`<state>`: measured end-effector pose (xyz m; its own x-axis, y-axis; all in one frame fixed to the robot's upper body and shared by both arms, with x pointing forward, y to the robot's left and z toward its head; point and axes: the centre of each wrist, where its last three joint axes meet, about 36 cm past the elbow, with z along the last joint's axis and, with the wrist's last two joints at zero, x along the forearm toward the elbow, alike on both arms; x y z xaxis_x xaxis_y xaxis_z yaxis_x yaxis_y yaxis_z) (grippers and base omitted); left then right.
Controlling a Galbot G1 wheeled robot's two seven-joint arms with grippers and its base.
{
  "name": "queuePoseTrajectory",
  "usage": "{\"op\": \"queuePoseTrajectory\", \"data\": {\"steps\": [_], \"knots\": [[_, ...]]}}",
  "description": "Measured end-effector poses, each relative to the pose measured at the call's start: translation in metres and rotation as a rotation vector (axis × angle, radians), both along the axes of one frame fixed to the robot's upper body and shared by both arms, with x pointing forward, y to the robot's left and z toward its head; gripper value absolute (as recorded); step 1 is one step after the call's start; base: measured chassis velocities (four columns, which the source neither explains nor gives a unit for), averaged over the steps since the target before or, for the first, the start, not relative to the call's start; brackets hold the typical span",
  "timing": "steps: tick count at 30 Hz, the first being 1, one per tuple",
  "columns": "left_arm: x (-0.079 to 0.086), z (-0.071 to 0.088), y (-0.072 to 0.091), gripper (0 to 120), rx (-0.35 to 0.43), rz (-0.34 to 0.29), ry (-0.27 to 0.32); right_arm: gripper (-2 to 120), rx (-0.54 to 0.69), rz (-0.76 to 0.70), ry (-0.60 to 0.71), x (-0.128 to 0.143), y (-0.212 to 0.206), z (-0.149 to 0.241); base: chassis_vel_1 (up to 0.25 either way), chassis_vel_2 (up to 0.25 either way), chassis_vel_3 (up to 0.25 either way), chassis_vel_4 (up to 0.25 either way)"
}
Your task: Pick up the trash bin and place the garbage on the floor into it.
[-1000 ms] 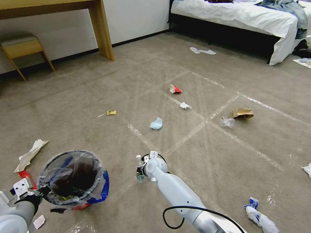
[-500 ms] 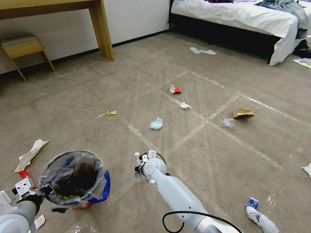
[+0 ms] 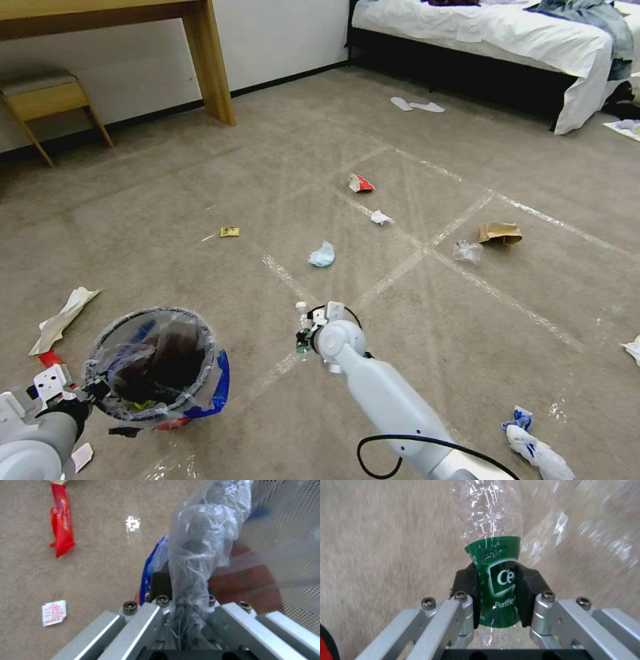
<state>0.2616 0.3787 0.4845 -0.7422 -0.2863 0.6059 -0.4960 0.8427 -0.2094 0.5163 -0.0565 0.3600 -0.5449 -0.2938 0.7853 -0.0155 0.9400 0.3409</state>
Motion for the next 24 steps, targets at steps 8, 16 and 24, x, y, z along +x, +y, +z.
{"op": "queuePoseTrajectory", "data": {"steps": [8, 16, 24], "knots": [[0.000, 0.004, -0.008, 1, -0.019, -0.026, -0.012, 21, 0.162, -0.014, -0.198, 0.014, -0.044, 0.048, 0.000, 0.000, 0.000, 0.000], [0.003, 0.010, -0.020, 1, -0.042, -0.065, -0.032, 13, 0.300, 0.066, -0.442, -0.008, -0.045, 0.093, 0.000, 0.000, 0.000, 0.000], [0.011, 0.020, -0.024, 1, -0.071, -0.109, -0.066, 13, 0.424, 0.201, -0.690, -0.027, -0.030, 0.130, 0.000, 0.000, 0.000, 0.000]]}}
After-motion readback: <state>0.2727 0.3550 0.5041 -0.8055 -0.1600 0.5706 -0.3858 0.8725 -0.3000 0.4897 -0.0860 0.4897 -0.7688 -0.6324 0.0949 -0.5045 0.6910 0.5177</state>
